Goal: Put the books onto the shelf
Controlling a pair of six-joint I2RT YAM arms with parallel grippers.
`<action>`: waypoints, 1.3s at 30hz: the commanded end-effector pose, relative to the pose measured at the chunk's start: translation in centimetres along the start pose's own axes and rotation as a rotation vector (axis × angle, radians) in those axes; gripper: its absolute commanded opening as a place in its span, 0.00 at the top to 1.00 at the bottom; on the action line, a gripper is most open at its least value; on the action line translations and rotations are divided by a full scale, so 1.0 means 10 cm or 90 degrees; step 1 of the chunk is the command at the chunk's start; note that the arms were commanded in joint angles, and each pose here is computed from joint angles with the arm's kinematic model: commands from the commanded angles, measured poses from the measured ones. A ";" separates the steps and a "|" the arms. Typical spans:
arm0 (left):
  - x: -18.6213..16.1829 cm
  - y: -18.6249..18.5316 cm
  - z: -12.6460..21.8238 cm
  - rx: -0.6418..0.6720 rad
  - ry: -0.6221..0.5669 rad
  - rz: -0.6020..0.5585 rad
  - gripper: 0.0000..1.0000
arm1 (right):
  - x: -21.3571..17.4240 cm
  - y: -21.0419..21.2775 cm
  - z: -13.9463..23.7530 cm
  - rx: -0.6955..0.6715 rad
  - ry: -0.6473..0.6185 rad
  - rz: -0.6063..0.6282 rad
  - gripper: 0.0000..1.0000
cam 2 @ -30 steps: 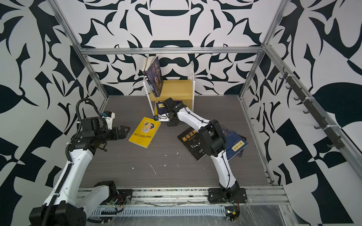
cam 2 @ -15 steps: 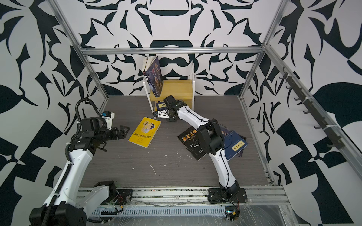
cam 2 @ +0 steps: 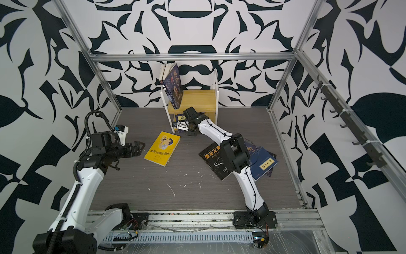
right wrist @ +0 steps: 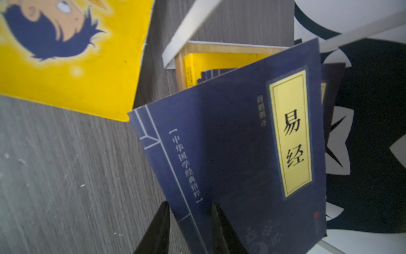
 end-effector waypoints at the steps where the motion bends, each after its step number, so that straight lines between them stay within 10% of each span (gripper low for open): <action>1: -0.04 0.02 0.00 0.002 0.001 0.000 0.01 | 0.08 -0.31 0.07 -0.072 -0.009 -0.043 0.70; 14: -0.04 0.01 0.01 0.001 -0.001 0.000 0.00 | 0.32 -0.50 0.19 -0.112 -0.061 -0.106 0.75; 26: -0.03 0.00 0.01 -0.002 -0.001 0.001 0.01 | 0.05 -0.45 0.50 -0.113 -0.029 -0.066 0.47; 39: -0.02 0.00 0.03 -0.001 -0.003 0.005 0.01 | -0.18 -0.41 0.26 -0.109 -0.007 -0.087 0.45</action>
Point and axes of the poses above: each gripper's point midway between its finger pads, its own z axis back along the fingers, its own y axis along the line the jaws close on, x = y × z, the point moved 1 cm from there along z, back along the fingers, and after that the axes turned 4 degrees about z, right-handed, at the moved point
